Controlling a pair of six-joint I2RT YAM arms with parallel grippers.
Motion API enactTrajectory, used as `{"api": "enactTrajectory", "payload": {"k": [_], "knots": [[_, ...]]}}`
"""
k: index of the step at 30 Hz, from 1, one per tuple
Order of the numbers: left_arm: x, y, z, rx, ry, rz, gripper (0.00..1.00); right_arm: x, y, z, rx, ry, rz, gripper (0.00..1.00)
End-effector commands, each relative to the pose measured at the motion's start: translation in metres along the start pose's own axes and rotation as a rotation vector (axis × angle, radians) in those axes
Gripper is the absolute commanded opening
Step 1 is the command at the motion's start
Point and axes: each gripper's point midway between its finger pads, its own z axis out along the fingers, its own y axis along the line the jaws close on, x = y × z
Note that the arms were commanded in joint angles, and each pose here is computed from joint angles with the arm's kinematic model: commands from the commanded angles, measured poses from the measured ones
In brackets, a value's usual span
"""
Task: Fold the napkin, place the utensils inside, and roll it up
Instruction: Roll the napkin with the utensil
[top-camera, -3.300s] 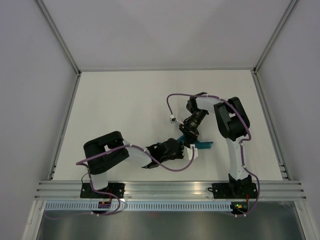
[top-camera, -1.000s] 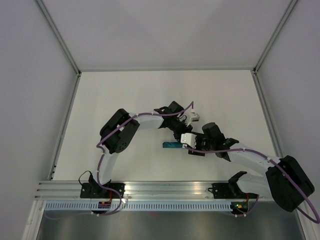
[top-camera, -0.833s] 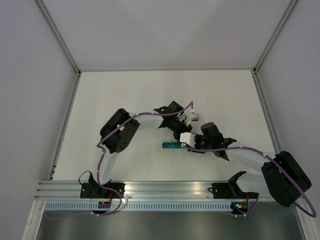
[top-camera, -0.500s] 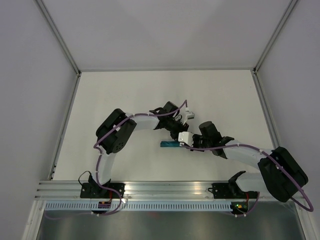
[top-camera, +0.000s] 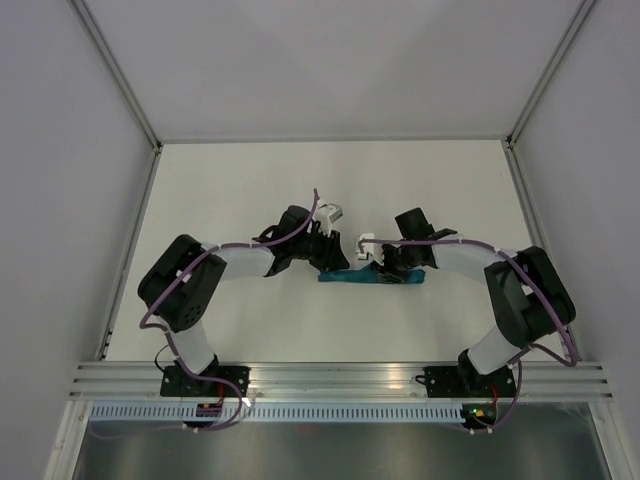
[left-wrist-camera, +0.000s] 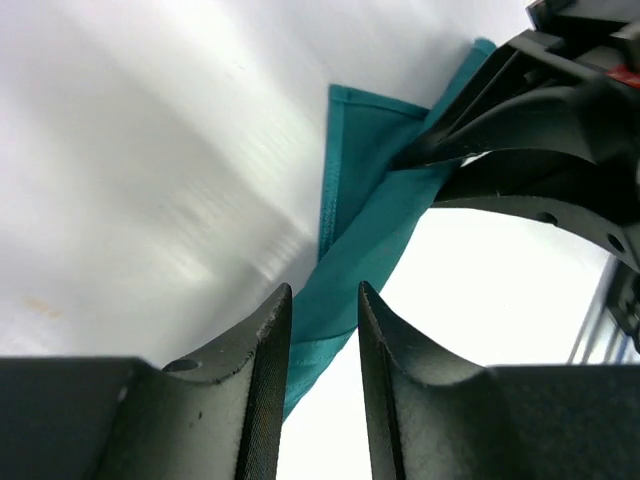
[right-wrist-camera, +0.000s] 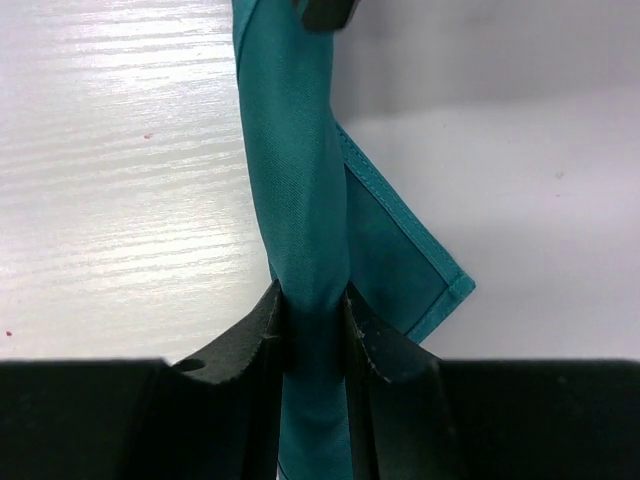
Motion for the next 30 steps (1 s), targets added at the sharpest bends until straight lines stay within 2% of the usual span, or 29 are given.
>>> {"api": "enactTrajectory", "payload": {"k": [1, 7, 10, 13, 17, 20, 25, 30], "knots": [[-0.04, 0.0, -0.017, -0.078, -0.195, 0.024, 0.38, 0.029, 0.035, 0.001, -0.206, 0.111, 0.081, 0.09], [-0.049, 0.004, -0.043, -0.165, -0.34, 0.144, 0.39, 0.033, 0.034, 0.006, -0.349, 0.172, 0.127, 0.09], [-0.055, -0.007, -0.059, -0.222, -0.451, 0.296, 0.42, 0.035, 0.031, 0.008, -0.418, 0.194, 0.164, 0.09], [-0.053, -0.021, -0.062, -0.287, -0.488, 0.45, 0.44, 0.039, 0.025, 0.013, -0.462, 0.221, 0.207, 0.09], [-0.048, -0.045, -0.049, -0.405, -0.468, 0.739, 0.49, 0.042, 0.014, 0.021, -0.519, 0.25, 0.253, 0.09], [-0.041, -0.056, -0.03, -0.419, -0.417, 0.879, 0.52, 0.044, 0.009, 0.026, -0.531, 0.269, 0.281, 0.09], [-0.016, -0.059, 0.005, -0.39, -0.293, 1.046, 0.52, 0.049, 0.007, 0.032, -0.545, 0.297, 0.316, 0.09], [-0.011, -0.055, 0.022, -0.404, -0.256, 1.149, 0.57, 0.053, 0.006, 0.034, -0.545, 0.312, 0.323, 0.09]]}}
